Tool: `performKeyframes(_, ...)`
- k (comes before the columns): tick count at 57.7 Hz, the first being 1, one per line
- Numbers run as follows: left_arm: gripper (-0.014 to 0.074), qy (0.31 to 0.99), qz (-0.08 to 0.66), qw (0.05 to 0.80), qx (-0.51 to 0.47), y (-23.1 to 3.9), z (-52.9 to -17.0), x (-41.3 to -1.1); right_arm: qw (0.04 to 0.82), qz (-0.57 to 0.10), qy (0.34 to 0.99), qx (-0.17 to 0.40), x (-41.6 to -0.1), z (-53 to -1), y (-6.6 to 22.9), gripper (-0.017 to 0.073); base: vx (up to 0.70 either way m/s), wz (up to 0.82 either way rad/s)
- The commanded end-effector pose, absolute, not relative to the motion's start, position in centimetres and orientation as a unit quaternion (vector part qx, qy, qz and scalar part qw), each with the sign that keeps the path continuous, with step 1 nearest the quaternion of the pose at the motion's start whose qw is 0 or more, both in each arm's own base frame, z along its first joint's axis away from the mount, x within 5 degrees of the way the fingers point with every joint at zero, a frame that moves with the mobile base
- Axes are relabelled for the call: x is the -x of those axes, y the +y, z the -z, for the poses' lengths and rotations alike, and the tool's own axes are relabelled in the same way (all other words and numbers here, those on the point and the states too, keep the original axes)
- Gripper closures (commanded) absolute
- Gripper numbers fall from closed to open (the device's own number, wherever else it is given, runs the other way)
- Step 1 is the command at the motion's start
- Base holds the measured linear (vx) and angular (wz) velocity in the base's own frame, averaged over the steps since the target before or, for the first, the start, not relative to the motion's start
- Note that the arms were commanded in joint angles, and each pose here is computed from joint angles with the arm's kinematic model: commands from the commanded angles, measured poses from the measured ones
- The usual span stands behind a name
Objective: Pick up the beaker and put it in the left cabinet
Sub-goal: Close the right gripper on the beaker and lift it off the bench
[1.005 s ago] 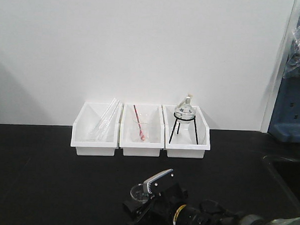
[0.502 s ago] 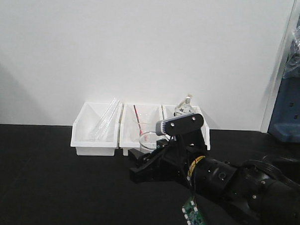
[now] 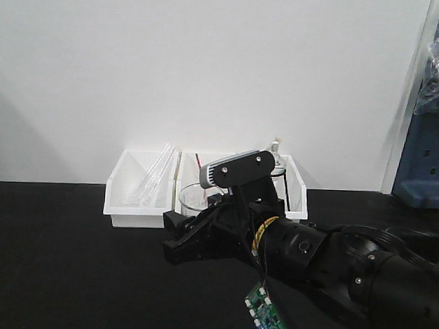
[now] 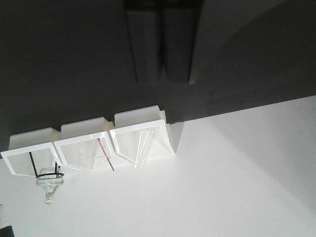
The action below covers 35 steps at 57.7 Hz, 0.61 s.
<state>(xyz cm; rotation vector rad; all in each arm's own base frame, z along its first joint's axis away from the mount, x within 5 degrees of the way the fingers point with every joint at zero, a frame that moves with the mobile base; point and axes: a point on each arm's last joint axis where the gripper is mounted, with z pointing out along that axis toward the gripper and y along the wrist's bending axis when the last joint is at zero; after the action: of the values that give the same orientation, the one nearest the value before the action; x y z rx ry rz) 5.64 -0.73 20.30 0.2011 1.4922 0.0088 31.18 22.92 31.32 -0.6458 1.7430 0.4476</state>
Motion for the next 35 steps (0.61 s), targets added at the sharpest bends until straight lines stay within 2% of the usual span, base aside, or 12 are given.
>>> performKeyframes(1,0.0592,0.649,-0.001,0.756,-0.087,-0.74,-20.54,-5.49,0.627,-0.22,0.696,0.271,-30.44,-35.05,22.76,0.0519,0.0,0.0)
performKeyframes(35,0.0592,0.649,-0.001,0.756,-0.087,-0.74,-20.54,-5.49,0.628,-0.22,0.696,0.272,-30.44,-35.04,22.76,0.0519,0.0,0.0)
